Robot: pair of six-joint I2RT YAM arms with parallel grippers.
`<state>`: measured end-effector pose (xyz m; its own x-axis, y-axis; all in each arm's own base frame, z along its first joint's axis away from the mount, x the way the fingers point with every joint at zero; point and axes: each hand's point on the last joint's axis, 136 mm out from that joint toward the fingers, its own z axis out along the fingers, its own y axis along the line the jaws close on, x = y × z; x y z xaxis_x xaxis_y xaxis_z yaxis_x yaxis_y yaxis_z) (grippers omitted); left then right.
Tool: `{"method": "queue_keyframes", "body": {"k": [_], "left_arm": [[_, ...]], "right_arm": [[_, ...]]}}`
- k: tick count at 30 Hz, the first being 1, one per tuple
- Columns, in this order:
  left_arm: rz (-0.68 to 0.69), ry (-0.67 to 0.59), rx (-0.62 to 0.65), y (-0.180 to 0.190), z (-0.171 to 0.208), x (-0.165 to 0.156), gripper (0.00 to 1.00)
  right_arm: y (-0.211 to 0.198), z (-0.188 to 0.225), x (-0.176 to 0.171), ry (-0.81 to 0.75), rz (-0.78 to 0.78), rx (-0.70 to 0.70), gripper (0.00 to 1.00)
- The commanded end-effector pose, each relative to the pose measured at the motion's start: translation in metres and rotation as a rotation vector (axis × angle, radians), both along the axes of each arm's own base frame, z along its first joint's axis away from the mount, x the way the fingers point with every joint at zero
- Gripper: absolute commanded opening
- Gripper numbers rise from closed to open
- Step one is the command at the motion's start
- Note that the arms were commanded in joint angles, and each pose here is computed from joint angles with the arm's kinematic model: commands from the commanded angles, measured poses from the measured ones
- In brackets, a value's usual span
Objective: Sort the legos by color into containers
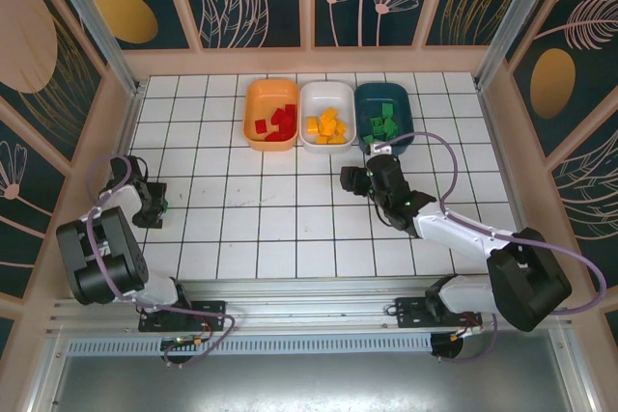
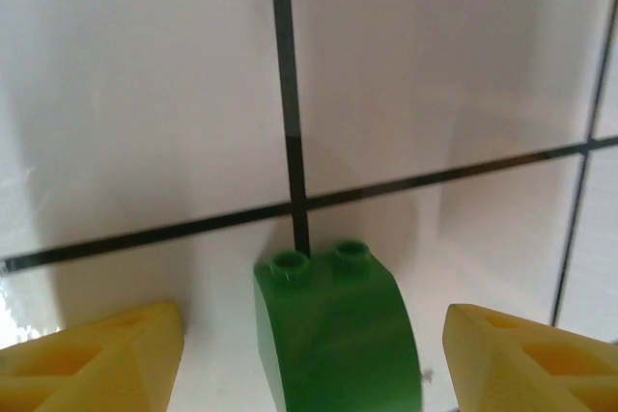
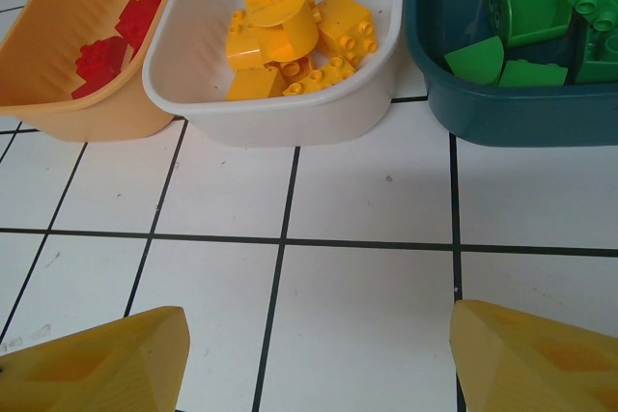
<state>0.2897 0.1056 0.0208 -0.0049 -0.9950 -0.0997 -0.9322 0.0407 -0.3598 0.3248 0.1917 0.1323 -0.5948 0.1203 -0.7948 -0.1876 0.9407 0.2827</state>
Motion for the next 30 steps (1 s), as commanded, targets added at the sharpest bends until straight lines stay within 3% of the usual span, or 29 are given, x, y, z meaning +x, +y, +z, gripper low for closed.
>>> {"method": "queue_keyframes", "body": {"k": [1,9,25,30], "left_arm": [[-0.047,-0.036,0.006,0.005,0.003,0.018,0.71],[-0.124,-0.083,-0.024,-0.002,-0.004,0.033,0.69],[-0.183,-0.159,-0.034,-0.009,0.005,0.044,0.39],[-0.222,-0.246,-0.010,-0.015,0.030,0.053,0.32]], "right_arm": [[-0.002,0.004,0.002,-0.026,-0.010,0.013,0.73],[-0.001,0.000,0.003,-0.017,-0.007,0.003,0.71],[-0.002,-0.002,0.003,-0.014,-0.009,-0.020,0.70],[-0.005,0.000,0.004,-0.023,-0.025,-0.021,0.70]]}}
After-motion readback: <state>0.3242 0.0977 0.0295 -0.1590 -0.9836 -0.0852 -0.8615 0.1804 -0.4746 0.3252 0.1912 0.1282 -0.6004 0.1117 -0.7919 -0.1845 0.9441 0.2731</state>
